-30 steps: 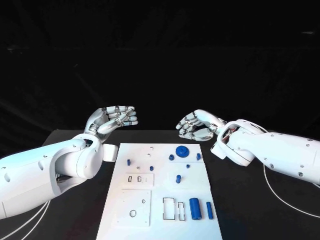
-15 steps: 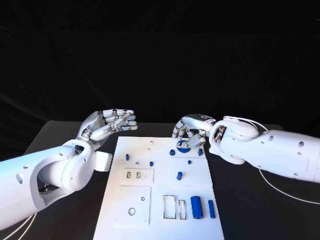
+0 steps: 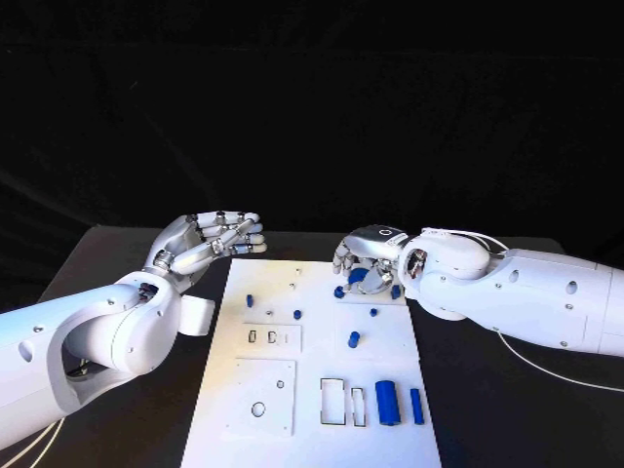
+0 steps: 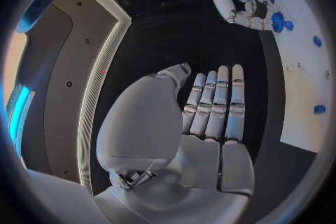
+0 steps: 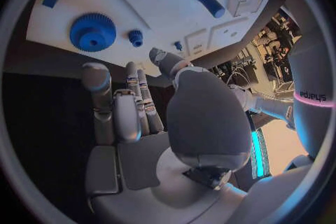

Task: Assemble the parts on the task board

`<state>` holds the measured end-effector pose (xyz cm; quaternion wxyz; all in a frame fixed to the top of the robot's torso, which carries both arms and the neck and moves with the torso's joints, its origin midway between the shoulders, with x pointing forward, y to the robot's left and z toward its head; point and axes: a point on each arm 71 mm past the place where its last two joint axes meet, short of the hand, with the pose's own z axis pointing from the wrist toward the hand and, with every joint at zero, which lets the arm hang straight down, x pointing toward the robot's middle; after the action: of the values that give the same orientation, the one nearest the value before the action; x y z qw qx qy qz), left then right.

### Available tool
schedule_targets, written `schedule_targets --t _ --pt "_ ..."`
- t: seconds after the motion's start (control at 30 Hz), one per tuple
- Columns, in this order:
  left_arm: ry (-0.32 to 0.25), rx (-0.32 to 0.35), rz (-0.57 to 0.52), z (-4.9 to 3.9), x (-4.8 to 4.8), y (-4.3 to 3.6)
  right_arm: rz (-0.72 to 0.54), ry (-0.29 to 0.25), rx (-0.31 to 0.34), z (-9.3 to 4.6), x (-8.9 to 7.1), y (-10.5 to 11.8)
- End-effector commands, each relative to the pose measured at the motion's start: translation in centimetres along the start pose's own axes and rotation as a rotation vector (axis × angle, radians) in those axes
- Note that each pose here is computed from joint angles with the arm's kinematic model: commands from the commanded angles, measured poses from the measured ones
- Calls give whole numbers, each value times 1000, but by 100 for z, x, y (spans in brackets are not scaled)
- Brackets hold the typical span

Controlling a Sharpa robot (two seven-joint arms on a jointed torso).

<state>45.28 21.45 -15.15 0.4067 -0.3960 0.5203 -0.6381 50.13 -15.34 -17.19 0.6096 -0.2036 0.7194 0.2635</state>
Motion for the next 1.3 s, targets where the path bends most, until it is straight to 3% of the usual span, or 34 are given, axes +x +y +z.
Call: schedule_targets --t 0.03,0.6,1.3 --pt "25 8 -6 3 29 -21 -65 36 21 17 38 -13" --pt "30 8 -8 3 31 -29 -71 52 34 101 179 -12" --pt "29 -2 -7 7 17 -24 -67 57 31 121 205 -3"
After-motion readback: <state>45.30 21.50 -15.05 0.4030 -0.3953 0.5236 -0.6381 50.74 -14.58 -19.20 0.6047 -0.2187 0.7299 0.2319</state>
